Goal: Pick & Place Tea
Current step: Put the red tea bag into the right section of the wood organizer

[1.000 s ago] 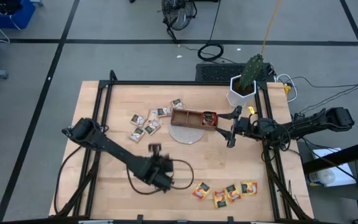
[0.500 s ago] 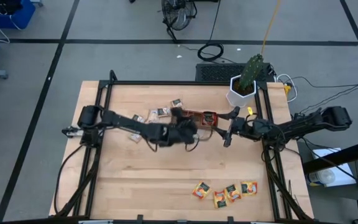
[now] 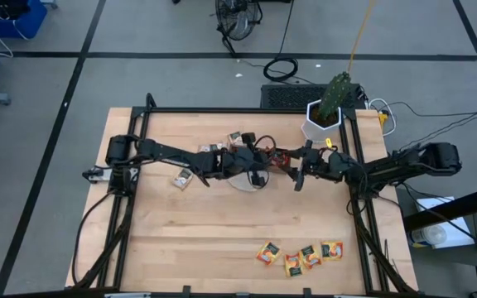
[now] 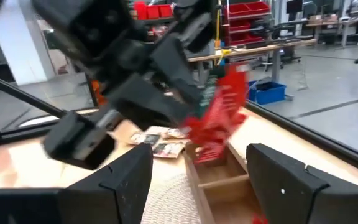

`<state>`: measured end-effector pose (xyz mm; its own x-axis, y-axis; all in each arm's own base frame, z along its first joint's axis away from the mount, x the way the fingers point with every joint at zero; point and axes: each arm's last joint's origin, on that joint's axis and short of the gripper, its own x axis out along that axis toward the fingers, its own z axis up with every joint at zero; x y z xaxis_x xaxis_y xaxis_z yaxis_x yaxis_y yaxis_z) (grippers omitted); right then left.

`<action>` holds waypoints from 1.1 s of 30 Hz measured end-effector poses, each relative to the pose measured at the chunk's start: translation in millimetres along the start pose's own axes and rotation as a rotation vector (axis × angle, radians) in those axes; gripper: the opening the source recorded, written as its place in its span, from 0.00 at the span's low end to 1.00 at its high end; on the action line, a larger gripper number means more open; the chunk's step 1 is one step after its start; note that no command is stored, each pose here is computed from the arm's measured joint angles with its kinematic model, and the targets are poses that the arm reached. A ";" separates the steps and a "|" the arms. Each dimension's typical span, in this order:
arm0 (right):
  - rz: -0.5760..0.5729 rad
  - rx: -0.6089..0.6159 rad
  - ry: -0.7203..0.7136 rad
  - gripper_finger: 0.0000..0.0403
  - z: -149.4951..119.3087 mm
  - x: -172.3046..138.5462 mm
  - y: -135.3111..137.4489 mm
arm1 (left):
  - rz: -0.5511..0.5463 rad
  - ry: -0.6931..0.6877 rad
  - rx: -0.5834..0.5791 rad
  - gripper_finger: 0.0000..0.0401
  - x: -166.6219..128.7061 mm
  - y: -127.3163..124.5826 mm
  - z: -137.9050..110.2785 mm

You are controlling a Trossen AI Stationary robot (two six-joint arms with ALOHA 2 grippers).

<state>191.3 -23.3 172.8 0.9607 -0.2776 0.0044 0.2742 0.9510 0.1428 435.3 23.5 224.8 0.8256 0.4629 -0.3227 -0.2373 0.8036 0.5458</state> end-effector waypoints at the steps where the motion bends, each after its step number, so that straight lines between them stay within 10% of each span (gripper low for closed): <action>1: 0.002 0.003 -0.004 0.59 -0.7 1.1 -0.4 | -0.003 -0.003 -0.005 0.02 2.0 0.9 -1.4; 16: -0.038 0.009 -0.032 0.49 -8.0 10.5 -9.4 | -0.056 -0.008 -0.010 0.02 10.9 -3.9 -9.5; 26: -0.047 -0.043 -0.008 0.05 -10.0 10.8 -11.7 | -0.055 -0.005 -0.062 0.08 10.5 -4.2 -9.3; 33: -0.034 -0.082 -0.014 0.00 -8.1 9.2 -7.8 | -0.064 -0.004 -0.107 0.21 8.8 -7.8 -8.1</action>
<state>198.4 -32.3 163.8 0.9503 -0.3111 0.0150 0.3097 0.9488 0.0619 440.3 24.4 211.5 0.8427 0.4079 -0.3515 -0.2367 0.8669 0.4386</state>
